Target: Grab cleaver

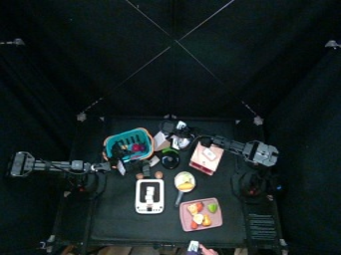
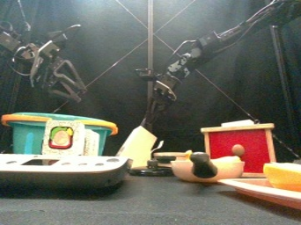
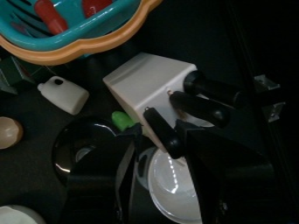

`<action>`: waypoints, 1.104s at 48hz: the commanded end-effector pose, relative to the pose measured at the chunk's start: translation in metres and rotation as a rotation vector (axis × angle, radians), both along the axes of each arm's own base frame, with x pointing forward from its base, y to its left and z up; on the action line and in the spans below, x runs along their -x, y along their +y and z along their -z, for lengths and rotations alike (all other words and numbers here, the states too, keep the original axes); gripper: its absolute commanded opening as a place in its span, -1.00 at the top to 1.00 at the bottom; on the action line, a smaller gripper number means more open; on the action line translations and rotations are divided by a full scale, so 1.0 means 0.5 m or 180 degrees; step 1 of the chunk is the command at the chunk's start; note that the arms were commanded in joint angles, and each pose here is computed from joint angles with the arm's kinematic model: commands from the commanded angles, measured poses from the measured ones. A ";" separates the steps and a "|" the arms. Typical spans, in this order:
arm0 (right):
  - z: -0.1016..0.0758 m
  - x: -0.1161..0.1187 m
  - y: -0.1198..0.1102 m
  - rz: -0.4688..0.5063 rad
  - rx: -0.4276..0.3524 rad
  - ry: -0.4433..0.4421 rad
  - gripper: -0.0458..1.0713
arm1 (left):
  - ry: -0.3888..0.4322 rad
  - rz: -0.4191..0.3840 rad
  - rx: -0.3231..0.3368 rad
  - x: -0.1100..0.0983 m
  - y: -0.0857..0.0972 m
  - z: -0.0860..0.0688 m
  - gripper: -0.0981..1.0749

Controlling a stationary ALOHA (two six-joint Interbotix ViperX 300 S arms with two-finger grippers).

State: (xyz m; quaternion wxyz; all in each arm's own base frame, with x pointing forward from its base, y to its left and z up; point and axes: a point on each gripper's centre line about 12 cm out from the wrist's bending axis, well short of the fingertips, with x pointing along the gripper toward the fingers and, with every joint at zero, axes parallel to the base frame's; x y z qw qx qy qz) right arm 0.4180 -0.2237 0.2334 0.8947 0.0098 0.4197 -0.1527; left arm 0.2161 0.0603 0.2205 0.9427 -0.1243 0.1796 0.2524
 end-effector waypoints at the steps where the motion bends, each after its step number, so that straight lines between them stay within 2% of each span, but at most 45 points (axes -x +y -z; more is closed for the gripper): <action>1: -0.042 -0.003 0.000 -0.0013 0.0082 -0.0134 -0.42 | -0.0035 -0.0012 -0.0010 -0.003 0.002 -0.008 -0.66; 19: -0.045 -0.005 0.000 0.0011 0.0048 -0.0157 0.01 | -0.0030 -0.0017 -0.0009 -0.003 0.003 -0.007 -0.66; 32: -0.056 -0.014 0.007 0.0082 -0.0098 -0.0299 0.06 | -0.0030 -0.0017 -0.0009 -0.003 0.003 -0.007 -0.66; 42: -0.047 -0.020 0.013 0.0113 -0.0254 -0.0322 0.07 | -0.0030 -0.0012 -0.0009 -0.003 0.002 -0.007 -0.66; 53: -0.043 -0.019 0.012 0.0116 -0.0264 -0.0306 0.13 | -0.0030 -0.0017 -0.0009 -0.003 0.003 -0.007 -0.66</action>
